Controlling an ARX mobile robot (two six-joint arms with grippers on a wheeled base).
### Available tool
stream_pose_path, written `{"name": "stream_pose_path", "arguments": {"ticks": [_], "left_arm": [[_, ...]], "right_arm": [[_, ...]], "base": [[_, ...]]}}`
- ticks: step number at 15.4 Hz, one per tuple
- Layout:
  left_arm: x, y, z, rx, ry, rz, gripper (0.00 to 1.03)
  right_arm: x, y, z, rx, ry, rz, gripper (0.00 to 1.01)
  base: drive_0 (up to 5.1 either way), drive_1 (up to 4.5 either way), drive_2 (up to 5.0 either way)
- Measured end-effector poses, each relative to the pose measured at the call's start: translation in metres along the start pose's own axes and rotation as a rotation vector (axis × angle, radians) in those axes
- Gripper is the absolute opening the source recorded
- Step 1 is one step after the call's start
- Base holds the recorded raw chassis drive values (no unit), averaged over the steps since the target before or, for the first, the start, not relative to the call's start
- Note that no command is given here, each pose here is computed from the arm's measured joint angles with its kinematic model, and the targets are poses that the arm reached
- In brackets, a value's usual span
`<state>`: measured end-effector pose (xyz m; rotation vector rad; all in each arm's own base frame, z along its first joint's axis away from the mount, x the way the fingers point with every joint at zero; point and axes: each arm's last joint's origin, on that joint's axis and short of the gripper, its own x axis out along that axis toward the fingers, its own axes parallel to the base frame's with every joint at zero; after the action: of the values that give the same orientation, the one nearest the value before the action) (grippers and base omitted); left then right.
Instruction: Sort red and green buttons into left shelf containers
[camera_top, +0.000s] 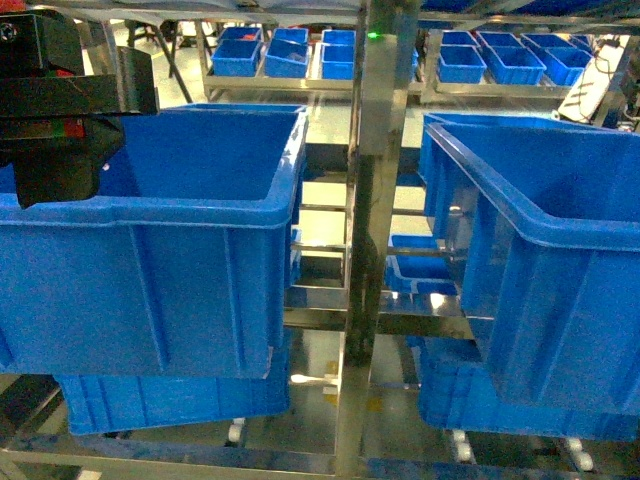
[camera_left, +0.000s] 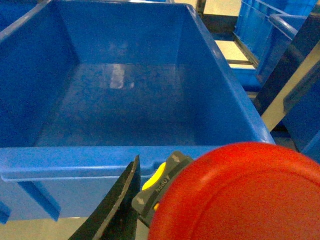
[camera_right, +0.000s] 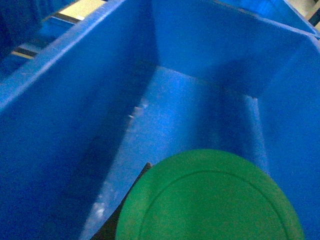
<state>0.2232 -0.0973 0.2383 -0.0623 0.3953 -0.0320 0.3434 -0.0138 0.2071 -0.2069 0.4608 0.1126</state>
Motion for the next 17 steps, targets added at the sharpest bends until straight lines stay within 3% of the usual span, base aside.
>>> {"name": "stream_pose_path", "arguments": {"ticks": [2, 6, 8, 10, 12, 15, 17], "left_arm": [[0.000, 0.000, 0.000, 0.000, 0.000, 0.000, 0.43], [0.000, 0.000, 0.000, 0.000, 0.000, 0.001, 0.43], [0.000, 0.000, 0.000, 0.000, 0.001, 0.001, 0.43], [0.000, 0.000, 0.000, 0.000, 0.001, 0.001, 0.43], [0.000, 0.000, 0.000, 0.000, 0.000, 0.001, 0.43], [0.000, 0.000, 0.000, 0.000, 0.000, 0.001, 0.43], [0.000, 0.000, 0.000, 0.000, 0.000, 0.001, 0.43]], "right_arm": [[0.027, -0.010, -0.002, -0.014, 0.063, -0.023, 0.27], [0.064, -0.026, -0.007, 0.010, 0.194, -0.085, 0.28], [0.064, -0.030, -0.007, 0.030, 0.202, -0.092, 0.51], [0.064, -0.033, -0.006, 0.034, 0.159, -0.102, 0.74], [0.045, -0.038, -0.005, 0.069, 0.040, -0.142, 1.00], [-0.016, -0.040, 0.012, 0.082, -0.166, -0.193, 0.98], [-0.054, -0.027, 0.001, 0.118, -0.196, -0.172, 0.98]], "base": [[2.6, 2.40, -5.0], [2.6, 2.40, -5.0], [2.6, 2.40, -5.0], [2.6, 2.40, -5.0], [2.6, 2.40, -5.0], [2.6, 2.40, -5.0], [2.6, 2.40, -5.0]]}}
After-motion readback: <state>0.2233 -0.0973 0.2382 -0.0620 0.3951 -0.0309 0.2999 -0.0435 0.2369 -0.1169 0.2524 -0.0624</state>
